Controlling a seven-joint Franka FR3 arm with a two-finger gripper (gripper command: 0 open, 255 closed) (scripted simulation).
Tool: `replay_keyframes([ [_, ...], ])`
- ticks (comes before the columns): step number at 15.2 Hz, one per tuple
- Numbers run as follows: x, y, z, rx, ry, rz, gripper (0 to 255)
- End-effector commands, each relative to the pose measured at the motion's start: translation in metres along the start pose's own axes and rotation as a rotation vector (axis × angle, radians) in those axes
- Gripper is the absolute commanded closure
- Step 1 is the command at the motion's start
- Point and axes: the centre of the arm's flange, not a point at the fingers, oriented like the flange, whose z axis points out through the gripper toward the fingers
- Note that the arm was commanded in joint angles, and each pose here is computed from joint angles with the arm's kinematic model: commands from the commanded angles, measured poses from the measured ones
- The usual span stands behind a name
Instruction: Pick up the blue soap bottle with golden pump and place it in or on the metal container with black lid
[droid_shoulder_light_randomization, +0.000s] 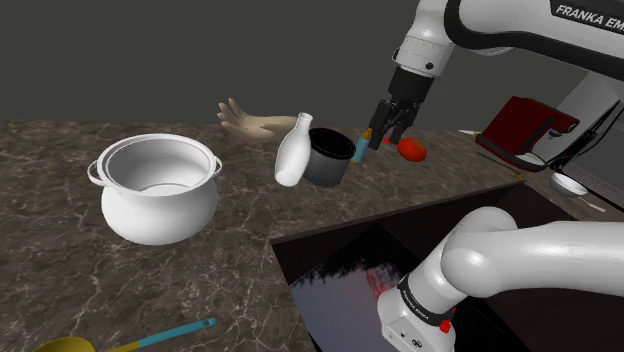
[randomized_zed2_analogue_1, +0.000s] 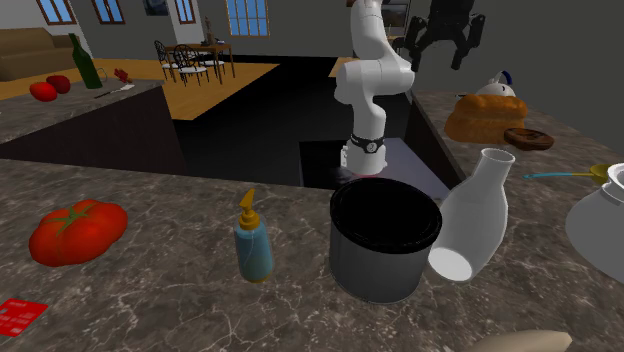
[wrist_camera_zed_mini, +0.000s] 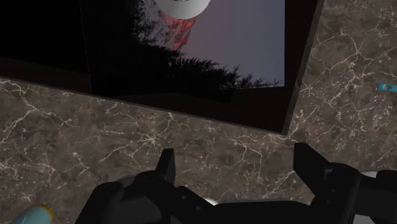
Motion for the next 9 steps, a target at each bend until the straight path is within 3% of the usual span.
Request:
replay_keyframes([
  [1,0.000,0.000,0.000,0.000,0.000,0.000,0],
  [9,0.046,0.088,0.024,-0.011,0.023,-0.019,0],
])
